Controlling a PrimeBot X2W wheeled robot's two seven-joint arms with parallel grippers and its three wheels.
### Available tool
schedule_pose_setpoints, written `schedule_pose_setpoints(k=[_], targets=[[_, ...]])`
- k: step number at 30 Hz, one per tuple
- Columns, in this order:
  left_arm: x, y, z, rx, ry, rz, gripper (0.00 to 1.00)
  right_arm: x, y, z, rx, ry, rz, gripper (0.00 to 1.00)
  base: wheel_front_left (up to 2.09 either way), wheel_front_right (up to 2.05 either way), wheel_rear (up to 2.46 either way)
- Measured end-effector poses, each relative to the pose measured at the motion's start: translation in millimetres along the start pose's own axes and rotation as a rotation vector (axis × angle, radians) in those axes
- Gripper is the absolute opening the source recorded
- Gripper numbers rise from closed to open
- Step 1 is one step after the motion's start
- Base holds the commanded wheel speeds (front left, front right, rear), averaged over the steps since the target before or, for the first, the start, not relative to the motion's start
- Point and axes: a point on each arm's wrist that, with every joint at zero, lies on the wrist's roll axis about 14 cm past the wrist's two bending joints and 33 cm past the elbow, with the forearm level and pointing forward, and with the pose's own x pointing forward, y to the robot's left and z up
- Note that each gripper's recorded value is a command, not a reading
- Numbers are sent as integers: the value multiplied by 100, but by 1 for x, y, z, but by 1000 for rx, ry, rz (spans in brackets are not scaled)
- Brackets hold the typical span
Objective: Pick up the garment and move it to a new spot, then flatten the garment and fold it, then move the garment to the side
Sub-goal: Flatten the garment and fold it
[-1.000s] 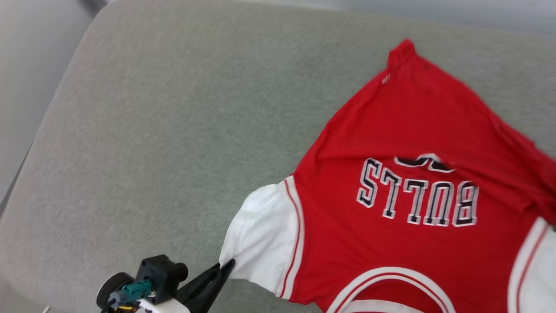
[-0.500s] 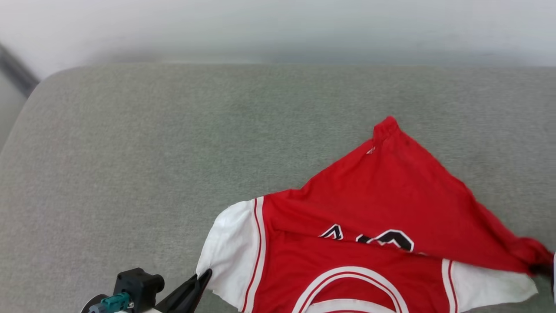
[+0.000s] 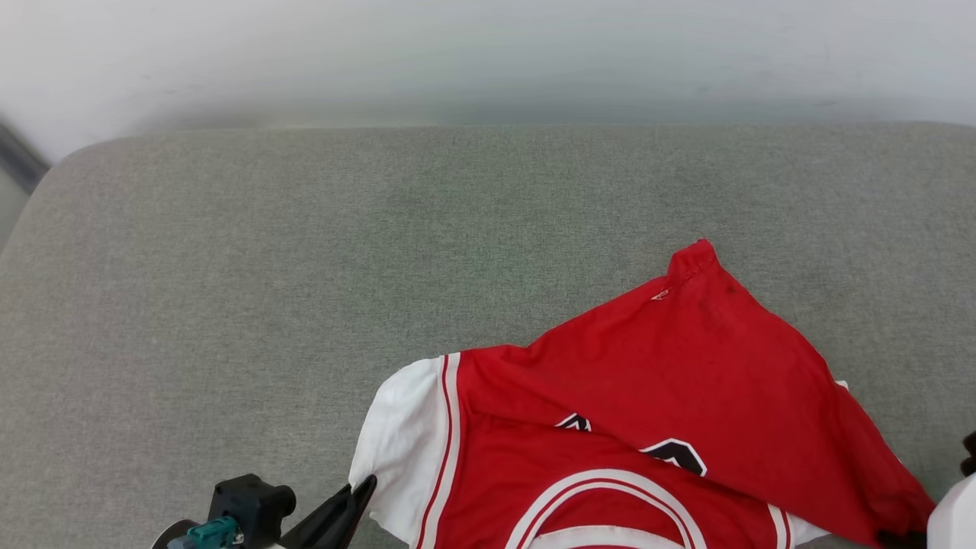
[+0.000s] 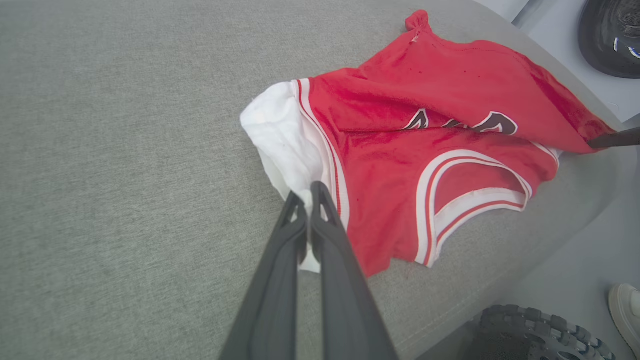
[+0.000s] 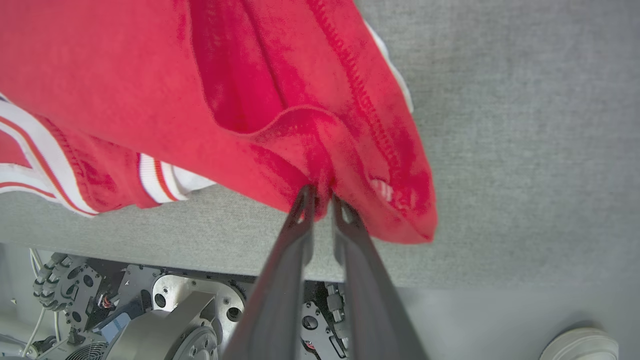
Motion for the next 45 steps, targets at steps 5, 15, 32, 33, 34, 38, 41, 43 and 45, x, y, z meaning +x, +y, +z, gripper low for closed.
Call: schedule_pose_setpoints(k=[5,15,32,33,34,38,41,43,45], targets=[[-2,1,1,6,-5,5,0,1,9,15,-31,-26,34,100,0,0,0],[-3,1,3,2,-5,15,0,-13,53,108,-199,-173,131,100,0,0,0],[8,11,0,-57,8,70,0,77,116,199,-430,-62,98,100,0,0,0],[7,12,-3,-64,14,75,0,84,115,201,-438,-48,88,100,0,0,0],[6,15,-5,-65,20,86,0,92,115,202,-442,-35,84,100,0,0,0],[4,20,-13,-94,37,118,0,123,122,189,-452,50,98,100,0,0,0],[4,24,-16,-102,45,136,0,136,121,187,-477,73,85,100,0,0,0],[4,27,-18,-101,51,144,0,143,121,185,-484,86,85,100,0,0,0],[5,27,-19,-105,52,145,0,148,122,184,-488,91,88,100,0,0,0]])
